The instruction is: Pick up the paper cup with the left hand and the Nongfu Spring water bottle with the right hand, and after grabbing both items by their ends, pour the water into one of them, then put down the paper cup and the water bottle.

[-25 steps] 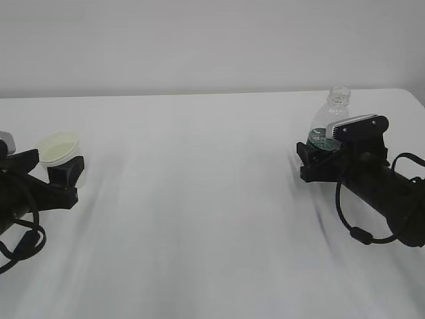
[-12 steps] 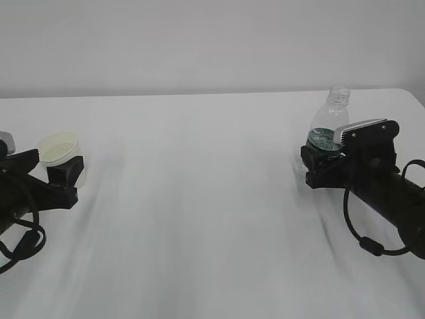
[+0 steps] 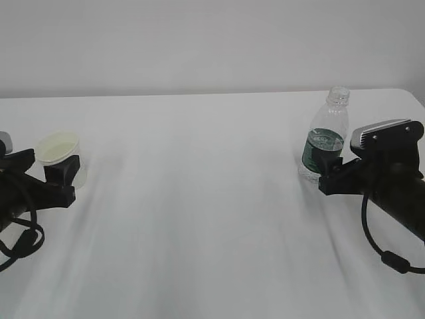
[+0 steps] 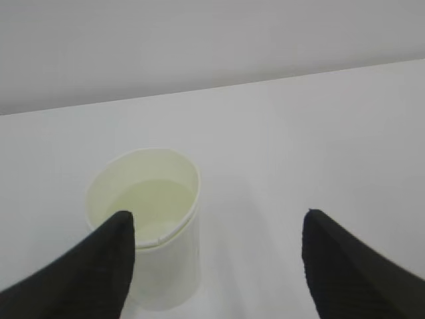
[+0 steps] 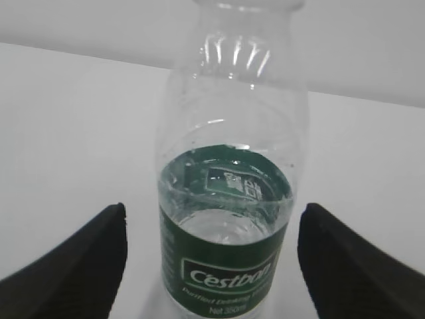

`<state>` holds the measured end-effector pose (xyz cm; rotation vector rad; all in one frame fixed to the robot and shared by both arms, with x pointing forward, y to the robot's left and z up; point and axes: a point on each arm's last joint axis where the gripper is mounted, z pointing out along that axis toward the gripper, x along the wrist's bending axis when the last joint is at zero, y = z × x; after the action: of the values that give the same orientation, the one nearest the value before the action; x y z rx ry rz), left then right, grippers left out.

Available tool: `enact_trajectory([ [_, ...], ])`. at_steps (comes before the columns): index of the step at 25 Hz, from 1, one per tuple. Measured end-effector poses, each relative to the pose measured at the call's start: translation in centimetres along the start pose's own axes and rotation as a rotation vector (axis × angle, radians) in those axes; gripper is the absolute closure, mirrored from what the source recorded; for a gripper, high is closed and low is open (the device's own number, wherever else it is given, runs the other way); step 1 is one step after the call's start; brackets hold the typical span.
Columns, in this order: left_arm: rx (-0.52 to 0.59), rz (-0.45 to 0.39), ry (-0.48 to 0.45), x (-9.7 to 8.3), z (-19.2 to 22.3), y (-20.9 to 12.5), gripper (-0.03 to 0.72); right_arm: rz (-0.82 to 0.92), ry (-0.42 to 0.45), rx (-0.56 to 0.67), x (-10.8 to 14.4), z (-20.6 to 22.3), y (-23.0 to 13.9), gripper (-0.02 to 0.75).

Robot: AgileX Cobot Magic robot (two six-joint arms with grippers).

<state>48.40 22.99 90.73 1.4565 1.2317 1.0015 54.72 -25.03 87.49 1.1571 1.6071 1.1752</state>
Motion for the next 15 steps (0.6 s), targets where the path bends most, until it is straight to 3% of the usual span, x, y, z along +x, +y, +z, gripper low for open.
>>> enact_trajectory([
  [9, -0.12, -0.007, 0.016, 0.3, -1.1, 3.1, 0.118, 0.0, -0.001, -0.007, 0.1, -2.1, 0.8, 0.131],
  [15, -0.145, -0.003, 0.028, 0.6, -2.4, 5.1, 0.128, 0.0, -0.004, -0.035, 0.1, -3.5, 1.9, 0.132],
])
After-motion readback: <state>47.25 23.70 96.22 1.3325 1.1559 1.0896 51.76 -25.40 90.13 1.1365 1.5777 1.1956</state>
